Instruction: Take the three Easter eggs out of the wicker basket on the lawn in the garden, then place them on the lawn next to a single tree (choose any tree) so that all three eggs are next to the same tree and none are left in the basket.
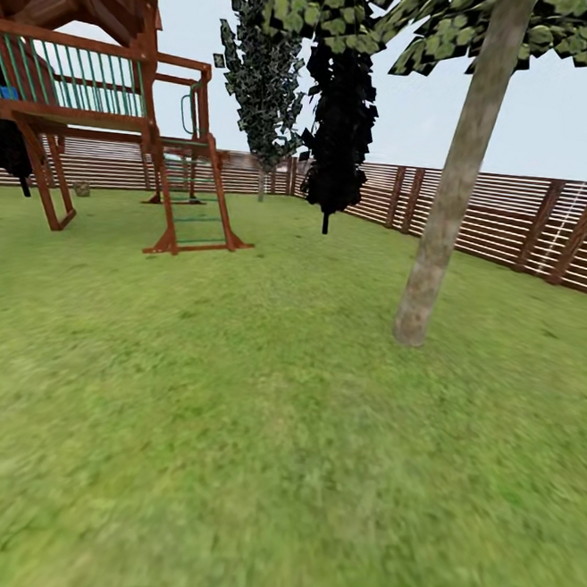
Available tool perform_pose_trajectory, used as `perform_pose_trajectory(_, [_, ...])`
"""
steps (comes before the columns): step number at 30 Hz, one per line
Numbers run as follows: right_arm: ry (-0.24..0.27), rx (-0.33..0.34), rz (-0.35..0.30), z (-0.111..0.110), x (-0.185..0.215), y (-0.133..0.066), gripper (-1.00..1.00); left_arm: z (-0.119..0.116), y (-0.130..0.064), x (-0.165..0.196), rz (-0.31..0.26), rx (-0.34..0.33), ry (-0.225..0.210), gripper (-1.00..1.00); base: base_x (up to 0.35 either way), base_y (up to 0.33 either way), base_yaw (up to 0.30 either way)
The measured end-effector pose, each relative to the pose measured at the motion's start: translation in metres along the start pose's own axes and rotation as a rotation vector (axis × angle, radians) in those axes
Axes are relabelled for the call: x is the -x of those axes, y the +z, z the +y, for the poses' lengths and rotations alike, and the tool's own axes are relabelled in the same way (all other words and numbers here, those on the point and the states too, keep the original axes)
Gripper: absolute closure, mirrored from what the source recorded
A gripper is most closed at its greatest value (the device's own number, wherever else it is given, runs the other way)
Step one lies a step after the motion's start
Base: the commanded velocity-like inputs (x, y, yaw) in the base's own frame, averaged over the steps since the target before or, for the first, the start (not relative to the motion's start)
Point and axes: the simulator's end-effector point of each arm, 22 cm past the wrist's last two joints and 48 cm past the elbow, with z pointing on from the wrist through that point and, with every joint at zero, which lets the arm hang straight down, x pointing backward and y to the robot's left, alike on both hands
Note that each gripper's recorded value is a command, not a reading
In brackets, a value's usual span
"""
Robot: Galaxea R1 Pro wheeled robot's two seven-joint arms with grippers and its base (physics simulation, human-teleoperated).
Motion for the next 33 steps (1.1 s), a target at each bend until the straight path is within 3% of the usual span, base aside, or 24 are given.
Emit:
perform_pose_trajectory(19, [0.0,-0.001,0.0,-0.0005,-0.0001,0.0,-1.0,0.0,0.0,0.0,0.0,0.0,0.0,-1.0,0.335,0.0,0.001])
perform_pose_trajectory(33, [0.0,0.0,0.009,0.0002,-0.0036,0.0003,-1.0,0.0,0.0,-0.0037,0.009,0.0,-0.001,-1.0,0.335,0.0,0.175])
